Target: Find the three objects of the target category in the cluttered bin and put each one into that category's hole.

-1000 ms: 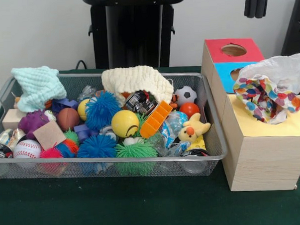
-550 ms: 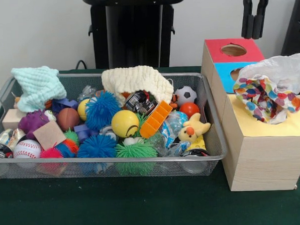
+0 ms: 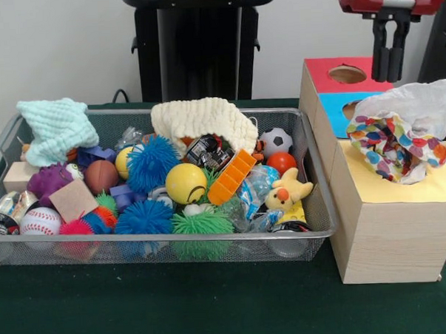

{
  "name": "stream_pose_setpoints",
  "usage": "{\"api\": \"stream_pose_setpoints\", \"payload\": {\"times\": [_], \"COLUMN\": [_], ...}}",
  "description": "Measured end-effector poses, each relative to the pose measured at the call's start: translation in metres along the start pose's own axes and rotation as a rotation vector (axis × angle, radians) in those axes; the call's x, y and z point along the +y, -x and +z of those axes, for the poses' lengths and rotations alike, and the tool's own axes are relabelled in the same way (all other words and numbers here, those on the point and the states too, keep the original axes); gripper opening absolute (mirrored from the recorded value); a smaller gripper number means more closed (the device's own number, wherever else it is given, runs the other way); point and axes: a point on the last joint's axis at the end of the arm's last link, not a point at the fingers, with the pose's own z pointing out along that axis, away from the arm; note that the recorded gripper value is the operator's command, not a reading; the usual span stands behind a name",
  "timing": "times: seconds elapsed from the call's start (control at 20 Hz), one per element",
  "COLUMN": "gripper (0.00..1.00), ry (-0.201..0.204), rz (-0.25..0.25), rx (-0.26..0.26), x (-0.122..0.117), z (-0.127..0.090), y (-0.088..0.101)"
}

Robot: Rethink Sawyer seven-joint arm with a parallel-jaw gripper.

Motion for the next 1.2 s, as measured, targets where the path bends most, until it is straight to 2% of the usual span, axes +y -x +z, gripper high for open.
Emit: {"api": "stream_pose_setpoints", "payload": {"times": [0.3,0.55,0.8,1.2], "gripper": [0.00,0.00,0.00,0.00], "ry": [0.007,0.014,0.016,0.012], "rz": [-0.033,-0.054,-0.061,-0.061], "rx": [-0.022,-0.005,0.021,0.011], "x": [0.024,0.039,0.044,0.043], "z": [0.007,0.013,0.022,0.027], "y": [-0.008,-0.026,-0.042,-0.046]}}
